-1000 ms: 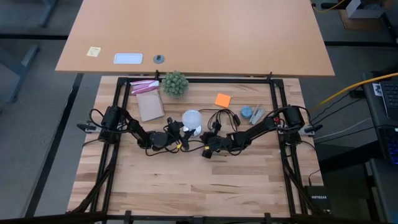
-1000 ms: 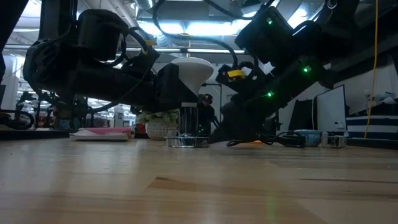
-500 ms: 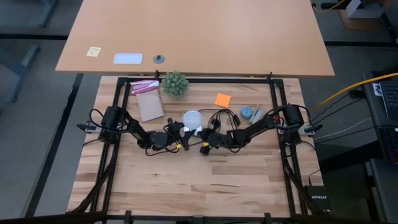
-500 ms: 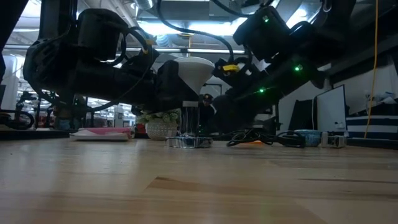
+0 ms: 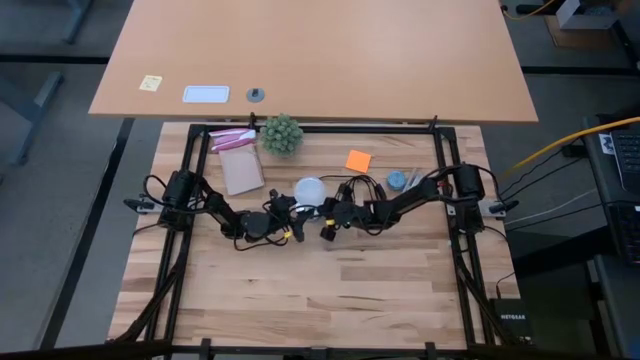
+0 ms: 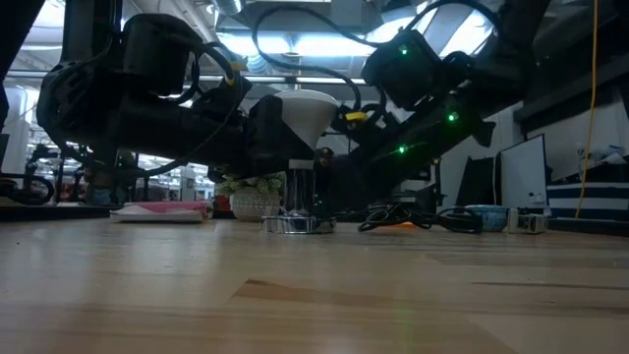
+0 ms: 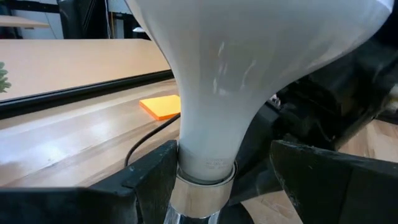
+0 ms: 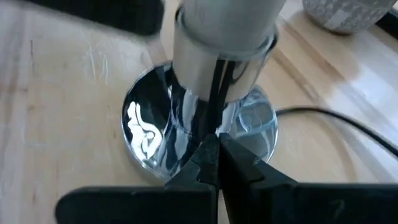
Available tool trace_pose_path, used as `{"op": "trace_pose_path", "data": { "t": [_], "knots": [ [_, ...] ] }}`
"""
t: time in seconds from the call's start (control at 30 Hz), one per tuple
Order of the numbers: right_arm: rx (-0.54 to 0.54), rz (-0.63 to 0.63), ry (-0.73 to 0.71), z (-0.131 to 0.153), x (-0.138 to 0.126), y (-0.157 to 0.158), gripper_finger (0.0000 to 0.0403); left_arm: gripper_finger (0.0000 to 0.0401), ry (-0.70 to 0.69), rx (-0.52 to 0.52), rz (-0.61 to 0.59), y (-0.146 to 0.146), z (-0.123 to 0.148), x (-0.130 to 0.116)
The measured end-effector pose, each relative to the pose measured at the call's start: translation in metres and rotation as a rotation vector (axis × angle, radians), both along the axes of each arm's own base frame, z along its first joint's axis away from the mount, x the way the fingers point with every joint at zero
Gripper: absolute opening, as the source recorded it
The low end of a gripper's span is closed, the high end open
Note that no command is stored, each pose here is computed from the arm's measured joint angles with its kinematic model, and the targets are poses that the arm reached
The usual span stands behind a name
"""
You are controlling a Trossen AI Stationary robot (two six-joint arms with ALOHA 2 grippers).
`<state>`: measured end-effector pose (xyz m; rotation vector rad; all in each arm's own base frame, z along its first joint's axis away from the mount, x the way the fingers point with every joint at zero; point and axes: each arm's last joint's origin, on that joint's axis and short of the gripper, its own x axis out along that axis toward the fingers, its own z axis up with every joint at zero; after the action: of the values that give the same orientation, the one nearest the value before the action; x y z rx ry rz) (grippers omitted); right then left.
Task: Screw lightbulb
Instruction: Insert the white lightbulb into the silver lamp
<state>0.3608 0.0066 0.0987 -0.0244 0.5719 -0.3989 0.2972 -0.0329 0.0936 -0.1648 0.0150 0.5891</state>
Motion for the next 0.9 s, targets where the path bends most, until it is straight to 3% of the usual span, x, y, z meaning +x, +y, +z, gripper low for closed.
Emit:
{"op": "trace_pose_path", "data": {
  "t": [0.23, 0.9],
  "knots": [
    [-0.010, -0.013, 0.007, -0.013, 0.002, 0.000, 0.0008, 0.0246, 0.001, 0.001, 0.003, 0.000, 0.000, 0.000],
    [-0.008, -0.010, 0.027, -0.016, 0.001, 0.000, 0.0008, 0.0246, -0.009, 0.010, 0.083, 0.002, 0.001, -0.001]
  ]
}}
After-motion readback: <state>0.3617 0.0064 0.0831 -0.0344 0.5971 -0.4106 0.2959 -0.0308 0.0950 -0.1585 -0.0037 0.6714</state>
